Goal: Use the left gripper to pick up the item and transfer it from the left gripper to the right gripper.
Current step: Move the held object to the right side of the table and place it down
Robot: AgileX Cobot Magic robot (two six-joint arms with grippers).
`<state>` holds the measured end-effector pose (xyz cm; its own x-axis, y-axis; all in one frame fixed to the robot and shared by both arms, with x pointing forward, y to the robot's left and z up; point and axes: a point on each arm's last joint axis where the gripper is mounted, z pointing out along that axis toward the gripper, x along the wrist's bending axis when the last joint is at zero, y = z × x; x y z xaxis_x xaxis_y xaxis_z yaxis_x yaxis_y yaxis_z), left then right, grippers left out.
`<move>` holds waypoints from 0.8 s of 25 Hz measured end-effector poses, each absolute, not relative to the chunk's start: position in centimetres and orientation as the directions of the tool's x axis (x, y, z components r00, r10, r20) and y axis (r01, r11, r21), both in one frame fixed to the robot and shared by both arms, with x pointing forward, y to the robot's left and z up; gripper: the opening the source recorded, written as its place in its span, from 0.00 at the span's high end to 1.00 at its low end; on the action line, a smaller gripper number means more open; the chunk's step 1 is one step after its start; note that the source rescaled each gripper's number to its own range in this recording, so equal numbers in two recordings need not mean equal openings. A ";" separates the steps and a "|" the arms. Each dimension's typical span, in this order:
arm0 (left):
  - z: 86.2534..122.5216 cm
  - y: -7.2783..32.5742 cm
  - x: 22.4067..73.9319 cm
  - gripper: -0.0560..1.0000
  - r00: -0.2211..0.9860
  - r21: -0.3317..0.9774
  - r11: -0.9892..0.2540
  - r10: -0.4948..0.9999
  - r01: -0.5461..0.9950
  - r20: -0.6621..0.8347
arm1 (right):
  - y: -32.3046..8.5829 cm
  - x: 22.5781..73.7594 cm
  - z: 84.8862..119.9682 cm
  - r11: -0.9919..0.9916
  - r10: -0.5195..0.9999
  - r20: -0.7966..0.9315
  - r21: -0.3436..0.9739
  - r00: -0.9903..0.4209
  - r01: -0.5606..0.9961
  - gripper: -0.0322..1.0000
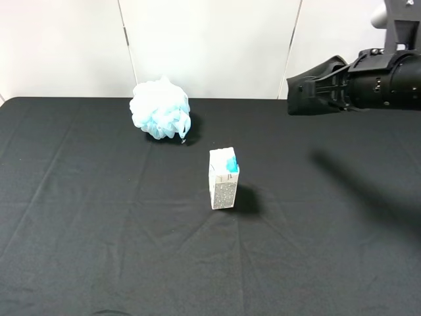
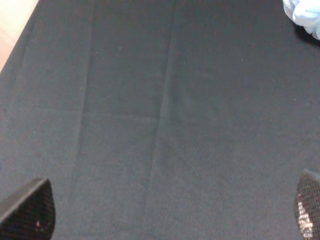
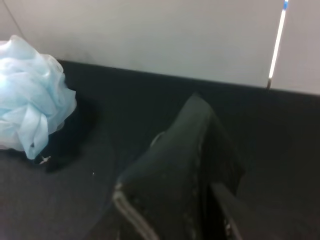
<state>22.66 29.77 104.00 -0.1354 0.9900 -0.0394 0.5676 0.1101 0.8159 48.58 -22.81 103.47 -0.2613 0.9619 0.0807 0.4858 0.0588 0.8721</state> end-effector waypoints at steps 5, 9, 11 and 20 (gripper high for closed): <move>104.0 29.8 22.7 0.07 -0.135 0.816 0.110 0.990 0.568 -0.039 | -24.4 48.9 103.3 0.040 0.965 0.098 0.860 -0.242 0.509 0.97; 104.0 29.8 22.7 0.07 -0.135 0.816 0.110 0.990 0.568 -0.039 | -25.6 48.7 102.9 0.029 0.964 0.125 0.827 -0.234 0.561 0.97; 104.0 29.8 22.7 0.07 -0.135 0.816 0.110 0.990 0.568 -0.039 | -26.3 48.7 102.6 0.032 0.969 0.119 0.809 -0.217 0.588 0.97; 104.0 29.8 22.7 0.07 -0.135 0.816 0.110 0.990 0.568 -0.039 | -27.2 48.3 101.9 0.030 0.983 0.097 0.754 -0.157 0.656 0.97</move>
<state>22.66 29.77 104.00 -0.1354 0.9900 -0.0394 0.5676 0.1101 0.8159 48.30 -27.24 101.90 -0.1571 0.9828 0.0970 0.6557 0.0304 0.7544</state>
